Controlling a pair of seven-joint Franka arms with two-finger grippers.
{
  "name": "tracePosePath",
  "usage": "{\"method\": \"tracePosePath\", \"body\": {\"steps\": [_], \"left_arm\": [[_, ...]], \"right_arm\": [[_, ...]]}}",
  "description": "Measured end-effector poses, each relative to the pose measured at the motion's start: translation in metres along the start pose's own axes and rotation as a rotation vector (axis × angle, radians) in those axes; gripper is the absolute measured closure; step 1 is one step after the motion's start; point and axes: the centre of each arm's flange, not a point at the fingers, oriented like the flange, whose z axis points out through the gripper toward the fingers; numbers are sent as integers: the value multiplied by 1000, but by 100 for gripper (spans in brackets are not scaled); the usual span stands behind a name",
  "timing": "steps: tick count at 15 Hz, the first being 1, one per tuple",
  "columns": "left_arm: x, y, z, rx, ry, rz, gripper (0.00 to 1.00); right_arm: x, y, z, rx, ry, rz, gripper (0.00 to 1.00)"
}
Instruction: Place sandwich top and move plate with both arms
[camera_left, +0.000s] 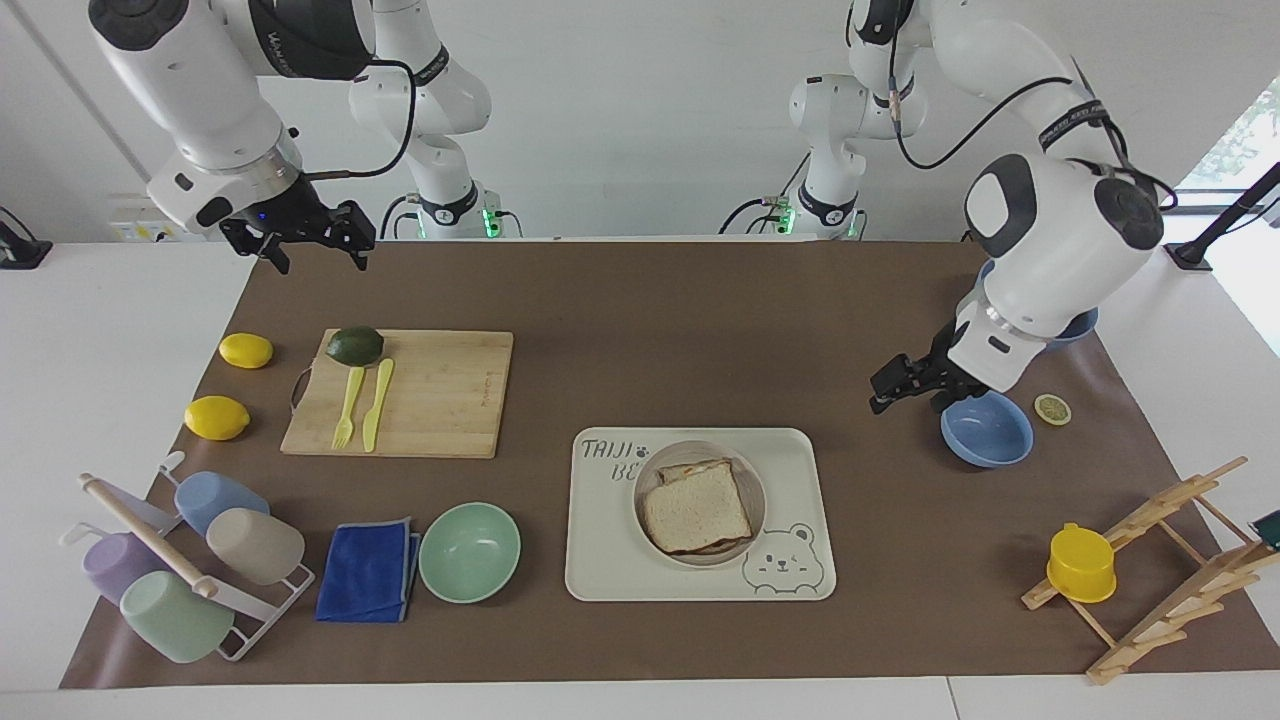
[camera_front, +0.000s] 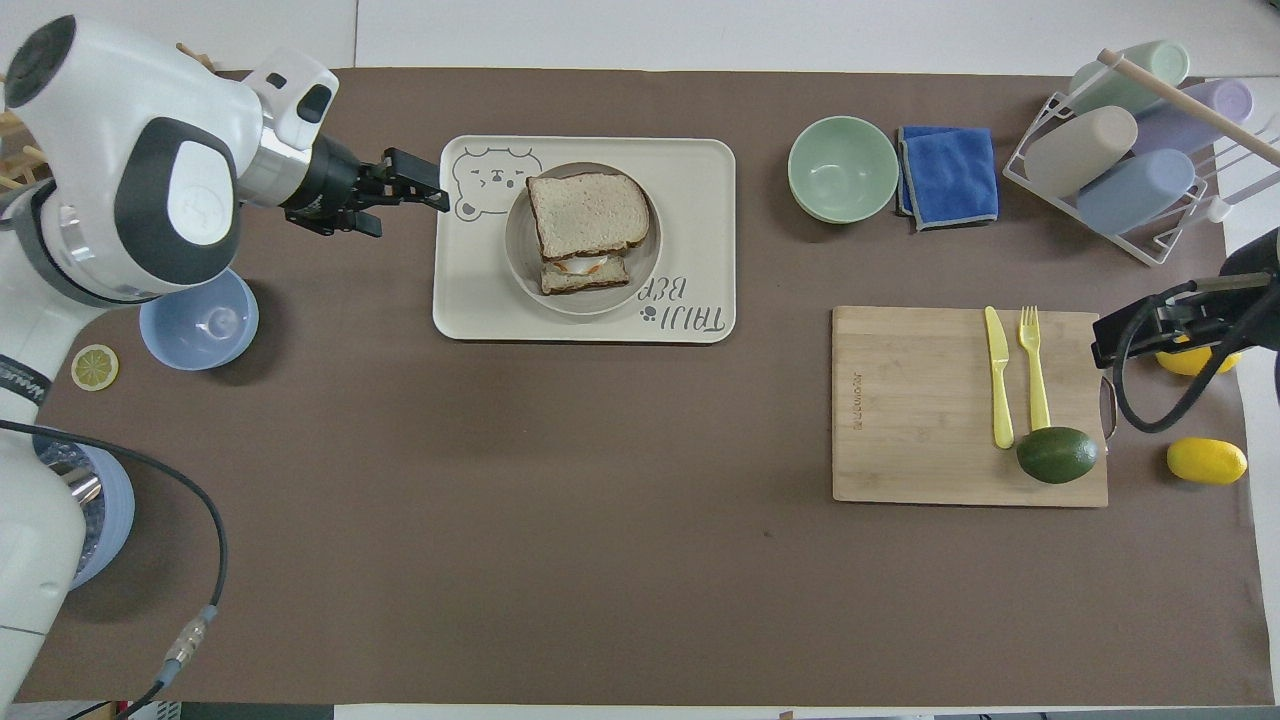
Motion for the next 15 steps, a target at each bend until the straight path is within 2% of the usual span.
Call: {"method": "tracePosePath", "body": {"steps": [4,8,11,15], "left_arm": [[-42,-12,-76,81,20,13,0],[-91,-25,-129,127,-19,2,0],[-118,-23,-140,150,-72,9,0],[-123,-24,-115,158,-87,13,0]], "right_arm": [[0,4,0,2,0,8,0],[-1,9,0,3,1,17,0],[-1,10,-1,3,2,17,0],[-1,10,-1,3,2,17,0]]}}
